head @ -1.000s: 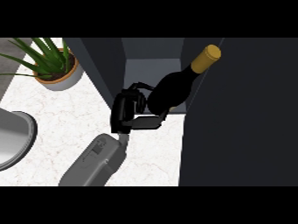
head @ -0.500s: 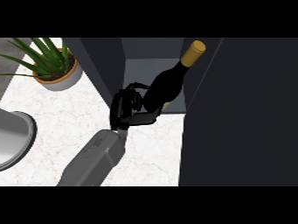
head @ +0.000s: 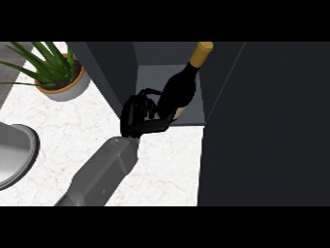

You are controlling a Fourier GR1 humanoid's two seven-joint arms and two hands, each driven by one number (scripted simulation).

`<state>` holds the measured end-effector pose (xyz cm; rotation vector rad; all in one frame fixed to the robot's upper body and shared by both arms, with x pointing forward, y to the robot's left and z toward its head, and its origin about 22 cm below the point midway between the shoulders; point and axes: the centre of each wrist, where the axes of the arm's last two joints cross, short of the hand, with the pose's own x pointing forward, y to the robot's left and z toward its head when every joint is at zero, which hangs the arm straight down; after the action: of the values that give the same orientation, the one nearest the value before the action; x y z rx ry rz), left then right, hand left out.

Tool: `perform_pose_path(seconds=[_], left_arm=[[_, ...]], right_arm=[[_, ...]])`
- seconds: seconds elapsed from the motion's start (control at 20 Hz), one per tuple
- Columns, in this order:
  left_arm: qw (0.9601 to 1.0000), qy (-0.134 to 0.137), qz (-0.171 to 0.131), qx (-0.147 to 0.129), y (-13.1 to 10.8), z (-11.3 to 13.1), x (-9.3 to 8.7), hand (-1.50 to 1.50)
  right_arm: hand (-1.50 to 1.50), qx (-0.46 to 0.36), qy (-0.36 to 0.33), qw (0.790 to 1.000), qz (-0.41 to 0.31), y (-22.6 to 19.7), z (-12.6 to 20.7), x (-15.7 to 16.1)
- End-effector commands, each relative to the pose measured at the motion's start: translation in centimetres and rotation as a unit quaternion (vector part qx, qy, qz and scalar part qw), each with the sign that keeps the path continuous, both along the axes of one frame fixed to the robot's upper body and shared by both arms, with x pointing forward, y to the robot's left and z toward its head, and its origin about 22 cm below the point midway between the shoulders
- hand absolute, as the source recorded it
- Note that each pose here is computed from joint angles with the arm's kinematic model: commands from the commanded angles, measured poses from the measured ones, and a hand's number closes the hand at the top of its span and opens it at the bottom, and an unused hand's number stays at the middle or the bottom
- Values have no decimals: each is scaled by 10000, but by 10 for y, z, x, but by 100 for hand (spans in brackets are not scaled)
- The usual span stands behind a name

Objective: Pick up the wine, place it into the cabinet and close the cabinet

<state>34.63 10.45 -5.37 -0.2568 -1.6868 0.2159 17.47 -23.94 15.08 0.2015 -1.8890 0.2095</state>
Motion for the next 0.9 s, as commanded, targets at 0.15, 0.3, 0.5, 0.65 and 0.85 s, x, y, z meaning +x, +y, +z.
perform_pose_path(seconds=[0.15, 0.3, 0.5, 0.65, 0.85], left_arm=[[9998, 54, -70, -162, -12, 11, 6, 150], [9997, -73, -52, -213, -9, 21, 25, 150], [9995, 89, -163, -270, -14, 23, 25, 150], [9995, 23, -31, -326, -7, 36, 45, 150], [9999, 35, 27, -101, -6, 36, 47, 150]], right_arm=[[-150, 15, -23, 10000, 8, -17, -8, -20], [-150, 55, 43, 10000, 66, -1, -1, 3], [-150, 22, 55, 9999, 112, 16, -15, 2], [-150, 38, -41, 9999, 126, -1, -10, 9], [-150, 53, -32, 10000, 40, 4, -23, 10]])
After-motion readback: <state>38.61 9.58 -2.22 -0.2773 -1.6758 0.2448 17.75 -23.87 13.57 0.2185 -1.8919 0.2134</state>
